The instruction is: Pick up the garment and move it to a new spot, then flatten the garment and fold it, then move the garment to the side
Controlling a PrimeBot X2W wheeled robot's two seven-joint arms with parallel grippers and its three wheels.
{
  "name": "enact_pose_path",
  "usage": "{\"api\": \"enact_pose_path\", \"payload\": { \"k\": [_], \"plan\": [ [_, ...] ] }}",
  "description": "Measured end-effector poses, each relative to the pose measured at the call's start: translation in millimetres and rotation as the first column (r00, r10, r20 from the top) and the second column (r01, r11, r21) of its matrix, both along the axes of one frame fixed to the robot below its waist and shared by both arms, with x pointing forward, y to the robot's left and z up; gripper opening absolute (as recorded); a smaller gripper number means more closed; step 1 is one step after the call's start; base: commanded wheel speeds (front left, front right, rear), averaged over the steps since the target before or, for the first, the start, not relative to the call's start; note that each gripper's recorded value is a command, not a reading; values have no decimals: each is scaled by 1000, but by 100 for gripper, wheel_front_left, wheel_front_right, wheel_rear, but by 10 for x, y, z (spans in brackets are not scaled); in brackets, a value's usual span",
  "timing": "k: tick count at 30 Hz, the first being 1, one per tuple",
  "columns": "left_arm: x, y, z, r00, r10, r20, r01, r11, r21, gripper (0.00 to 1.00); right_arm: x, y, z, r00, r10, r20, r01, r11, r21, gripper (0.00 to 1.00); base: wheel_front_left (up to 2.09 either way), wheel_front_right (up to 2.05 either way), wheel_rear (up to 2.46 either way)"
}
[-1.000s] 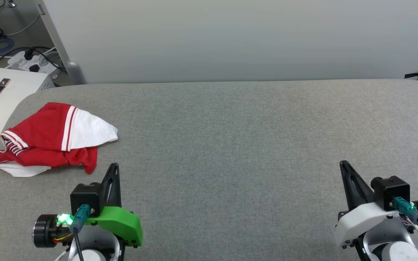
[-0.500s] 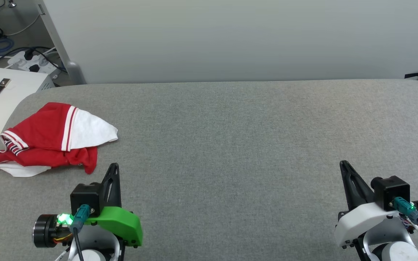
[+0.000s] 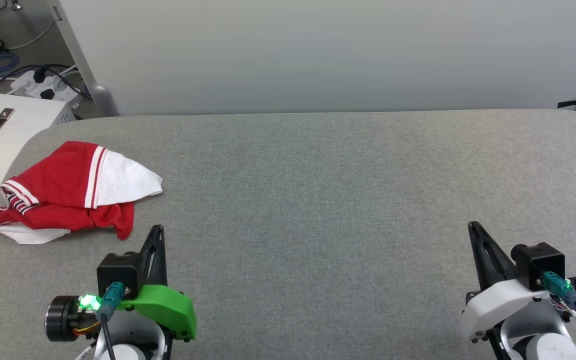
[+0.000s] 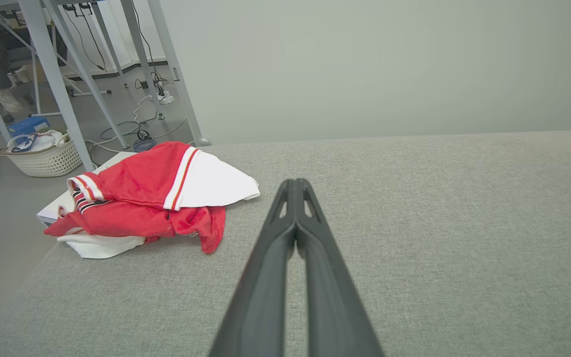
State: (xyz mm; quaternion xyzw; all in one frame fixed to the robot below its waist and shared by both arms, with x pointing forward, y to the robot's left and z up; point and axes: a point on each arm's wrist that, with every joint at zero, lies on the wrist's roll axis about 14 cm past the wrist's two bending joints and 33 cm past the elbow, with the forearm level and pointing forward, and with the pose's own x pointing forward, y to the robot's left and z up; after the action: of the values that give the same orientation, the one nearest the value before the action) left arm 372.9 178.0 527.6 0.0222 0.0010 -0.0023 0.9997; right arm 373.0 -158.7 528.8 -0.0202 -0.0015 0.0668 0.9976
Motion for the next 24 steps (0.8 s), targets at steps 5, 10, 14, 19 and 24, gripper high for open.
{"api": "enact_pose_path", "payload": {
  "k": [5,10,14,19,24],
  "plan": [
    [0,0,0,1000,0,0,0,1000,0,0,0,0,0,1000,0,0,0,1000,0,0,0,0,0],
    [0,-1,0,1000,0,0,0,1000,0,0,0,0,0,1000,0,0,0,1000,0,0,0,0,0],
    [0,-1,-1,1000,-1,0,1,1000,0,100,0,1,-1,1000,0,0,0,1000,1,100,0,0,0],
    [0,-5,-8,1000,-2,-2,2,1000,-1,100,0,0,-5,1000,0,-1,0,1000,4,100,0,0,0],
    [-1,-13,-16,1000,-4,1,4,1000,-8,100,0,-13,-7,1000,-4,3,4,1000,9,100,0,0,0]
  ]
}}
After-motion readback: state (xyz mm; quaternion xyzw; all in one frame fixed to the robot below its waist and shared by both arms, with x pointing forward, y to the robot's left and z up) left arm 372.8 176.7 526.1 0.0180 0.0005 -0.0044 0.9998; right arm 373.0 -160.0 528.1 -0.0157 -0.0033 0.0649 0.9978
